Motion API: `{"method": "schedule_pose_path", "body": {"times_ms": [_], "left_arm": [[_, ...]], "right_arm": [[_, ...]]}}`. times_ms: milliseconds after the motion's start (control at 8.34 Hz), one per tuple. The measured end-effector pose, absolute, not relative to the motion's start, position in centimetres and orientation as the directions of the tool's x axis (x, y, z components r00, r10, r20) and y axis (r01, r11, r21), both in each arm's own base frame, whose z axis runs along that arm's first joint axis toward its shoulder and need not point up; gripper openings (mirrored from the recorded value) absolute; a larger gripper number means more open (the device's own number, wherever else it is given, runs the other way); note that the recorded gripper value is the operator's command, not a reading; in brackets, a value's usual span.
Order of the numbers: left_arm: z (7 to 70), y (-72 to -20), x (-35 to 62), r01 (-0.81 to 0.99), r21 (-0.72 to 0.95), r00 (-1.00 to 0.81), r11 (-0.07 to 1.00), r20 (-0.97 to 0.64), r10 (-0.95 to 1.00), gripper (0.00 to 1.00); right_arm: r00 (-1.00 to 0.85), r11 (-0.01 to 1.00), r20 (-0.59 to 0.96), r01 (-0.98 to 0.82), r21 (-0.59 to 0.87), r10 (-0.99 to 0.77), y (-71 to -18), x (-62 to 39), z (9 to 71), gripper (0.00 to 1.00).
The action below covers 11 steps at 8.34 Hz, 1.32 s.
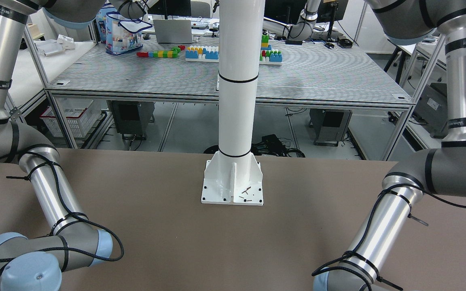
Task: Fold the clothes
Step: 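Release the hem with both grippers and move the right gripper to the folded corner, then grasp the folded corner with the right gripper and drag it toward the robot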
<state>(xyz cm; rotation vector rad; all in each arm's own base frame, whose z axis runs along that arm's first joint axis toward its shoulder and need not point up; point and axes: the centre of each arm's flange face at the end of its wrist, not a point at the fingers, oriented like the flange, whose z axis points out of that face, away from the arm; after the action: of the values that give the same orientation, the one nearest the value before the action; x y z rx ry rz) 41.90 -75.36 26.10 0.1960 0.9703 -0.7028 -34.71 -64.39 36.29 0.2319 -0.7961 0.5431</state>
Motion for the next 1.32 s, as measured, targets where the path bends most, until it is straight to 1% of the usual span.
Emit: {"method": "schedule_pose_path", "body": {"times_ms": [120,360,600,719,1079,1199,1319], "left_arm": [[26.1,-75.3,42.0,0.625,-0.150,0.366,0.766,-0.810,-0.458,0.94],[26.0,-75.2,42.1,0.625,-0.150,0.366,0.766,-0.811,-0.457,0.94],[25.8,-75.1,42.2,0.625,-0.153,0.362,0.765,-0.812,-0.458,0.94],[25.6,-75.1,42.2,0.627,-0.157,0.357,0.763,-0.813,-0.460,0.94],[25.2,-74.9,42.4,0.628,-0.164,0.348,0.761,-0.815,-0.464,0.94],[25.2,-74.9,42.4,0.628,-0.165,0.348,0.760,-0.815,-0.464,0.94],[25.2,-74.9,42.4,0.628,-0.165,0.347,0.760,-0.815,-0.464,0.94]], "right_arm": [[0.574,0.859,0.740,-0.511,-0.011,0.350,-60.3,-36.3,37.1,0.75],[0.539,0.874,0.770,-0.483,-0.049,0.341,-54.4,-38.4,39.4,0.74],[0.522,0.885,0.788,-0.461,-0.060,0.326,-51.7,-39.4,42.1,0.70],[0.519,0.887,0.792,-0.457,-0.062,0.322,-51.2,-39.6,42.5,0.65],[0.492,0.873,0.792,-0.476,-0.104,0.363,-50.6,-39.8,42.5,0.28],[0.486,0.870,0.790,-0.480,-0.116,0.373,-50.4,-40.0,42.6,0.10],[0.482,0.868,0.790,-0.482,-0.123,0.380,-50.3,-40.1,42.5,0.00]]}}
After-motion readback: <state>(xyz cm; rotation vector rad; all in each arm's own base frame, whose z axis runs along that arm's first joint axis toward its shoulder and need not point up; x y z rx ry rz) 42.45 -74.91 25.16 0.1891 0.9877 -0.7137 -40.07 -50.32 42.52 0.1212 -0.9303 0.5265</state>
